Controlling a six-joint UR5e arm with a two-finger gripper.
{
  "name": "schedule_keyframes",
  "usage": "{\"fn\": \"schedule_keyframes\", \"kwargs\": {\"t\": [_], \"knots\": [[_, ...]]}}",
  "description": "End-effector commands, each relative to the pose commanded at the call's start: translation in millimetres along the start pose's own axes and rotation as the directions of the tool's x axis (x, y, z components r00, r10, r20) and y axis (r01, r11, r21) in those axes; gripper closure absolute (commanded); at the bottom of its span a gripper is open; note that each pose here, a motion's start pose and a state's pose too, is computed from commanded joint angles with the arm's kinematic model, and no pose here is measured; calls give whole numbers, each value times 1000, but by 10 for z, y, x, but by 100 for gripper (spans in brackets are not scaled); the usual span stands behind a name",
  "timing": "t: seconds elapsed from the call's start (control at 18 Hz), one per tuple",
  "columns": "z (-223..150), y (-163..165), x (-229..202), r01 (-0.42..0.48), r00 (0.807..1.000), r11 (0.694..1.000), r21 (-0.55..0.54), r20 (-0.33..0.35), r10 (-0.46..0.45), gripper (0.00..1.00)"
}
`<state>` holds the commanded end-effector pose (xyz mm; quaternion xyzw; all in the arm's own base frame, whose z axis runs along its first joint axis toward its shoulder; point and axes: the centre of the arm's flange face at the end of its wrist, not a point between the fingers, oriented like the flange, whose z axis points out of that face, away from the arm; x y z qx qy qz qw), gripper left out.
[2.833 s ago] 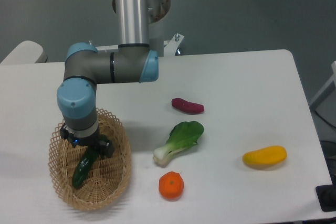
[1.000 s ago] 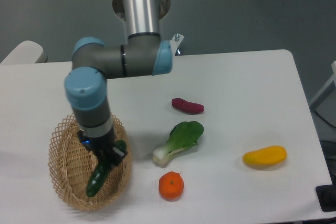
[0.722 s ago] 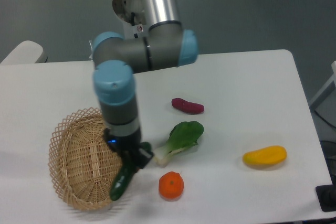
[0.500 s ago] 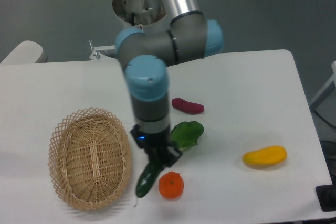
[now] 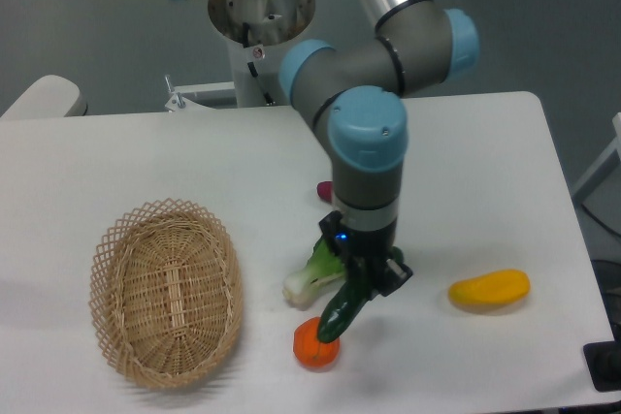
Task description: Pick up the cucumber from the basket
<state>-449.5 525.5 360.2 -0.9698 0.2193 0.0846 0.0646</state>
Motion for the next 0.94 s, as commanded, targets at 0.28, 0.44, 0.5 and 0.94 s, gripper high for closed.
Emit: {"fn": "schedule_keyframes", "kwargs": {"t": [0.28,0.44,0.5,0.94], "knots": [[-22,82,-52,-18,1000,1000,0,7,18,87],[-19,148,-86,-16,1000,1000,-1,7,16,87],[-2,197,-102,-9,1000,1000,-1,5,9,87],[23,374,-196,-28,1000,1000,2,4,28,88]]}}
